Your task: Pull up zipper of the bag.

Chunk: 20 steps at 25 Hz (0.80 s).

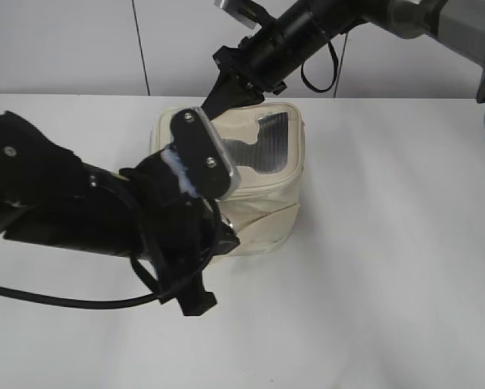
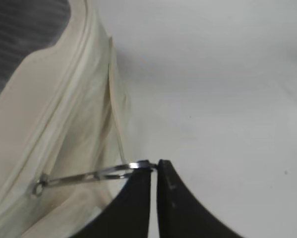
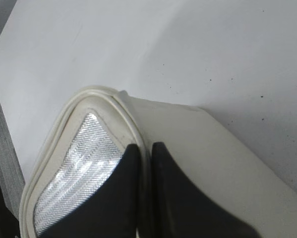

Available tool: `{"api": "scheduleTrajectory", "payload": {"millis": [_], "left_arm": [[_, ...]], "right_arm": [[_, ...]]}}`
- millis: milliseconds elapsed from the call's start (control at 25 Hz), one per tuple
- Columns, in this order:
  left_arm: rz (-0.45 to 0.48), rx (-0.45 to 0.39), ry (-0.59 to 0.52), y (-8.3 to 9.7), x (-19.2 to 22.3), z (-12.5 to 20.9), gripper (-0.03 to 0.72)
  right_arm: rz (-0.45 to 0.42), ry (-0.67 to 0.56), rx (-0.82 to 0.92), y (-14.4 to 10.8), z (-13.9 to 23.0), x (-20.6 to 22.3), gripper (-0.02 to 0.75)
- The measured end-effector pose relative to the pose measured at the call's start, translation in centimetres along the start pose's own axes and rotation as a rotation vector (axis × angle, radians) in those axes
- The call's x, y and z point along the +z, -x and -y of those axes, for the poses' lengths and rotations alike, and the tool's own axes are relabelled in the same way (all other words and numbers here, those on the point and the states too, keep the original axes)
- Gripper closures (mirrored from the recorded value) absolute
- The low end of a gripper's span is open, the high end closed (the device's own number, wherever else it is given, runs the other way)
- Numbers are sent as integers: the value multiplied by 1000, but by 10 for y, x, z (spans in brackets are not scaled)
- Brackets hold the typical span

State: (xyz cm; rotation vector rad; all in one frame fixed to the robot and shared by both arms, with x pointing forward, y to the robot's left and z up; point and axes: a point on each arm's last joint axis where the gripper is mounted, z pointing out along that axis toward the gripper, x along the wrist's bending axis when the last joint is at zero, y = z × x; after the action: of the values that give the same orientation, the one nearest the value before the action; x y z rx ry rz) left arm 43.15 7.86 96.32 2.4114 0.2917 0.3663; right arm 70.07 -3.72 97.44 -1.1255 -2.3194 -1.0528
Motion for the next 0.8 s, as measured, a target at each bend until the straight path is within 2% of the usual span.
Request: {"api": "scheduleTrajectory", "payload": {"millis": [120, 240, 320, 440, 520, 640, 720, 800], "left_arm": [[-7, -1, 7, 7, 13, -9, 673], [-6, -92, 12, 7, 16, -9, 669], [21, -142, 14, 5, 15, -7, 638], [90, -196, 30, 3, 6, -8, 526], [130, -241, 46, 1, -3, -9, 431], [176, -328, 48, -8, -24, -6, 332], [184, -423, 27, -20, -39, 2, 314], [149, -491, 21, -35, -55, 11, 307]], "right_arm": [[0, -2, -2, 0, 0, 0, 690], [7, -6, -6, 1, 1, 0, 673], [24, -4, -10, 2, 0, -1, 581], [51, 5, -11, 6, -1, -10, 366], [68, 16, -4, 11, -2, -21, 305], [104, 56, 10, 21, -6, -52, 331], [137, 93, 29, 30, -7, -77, 367], [155, 130, 66, 39, -7, -100, 382]]}}
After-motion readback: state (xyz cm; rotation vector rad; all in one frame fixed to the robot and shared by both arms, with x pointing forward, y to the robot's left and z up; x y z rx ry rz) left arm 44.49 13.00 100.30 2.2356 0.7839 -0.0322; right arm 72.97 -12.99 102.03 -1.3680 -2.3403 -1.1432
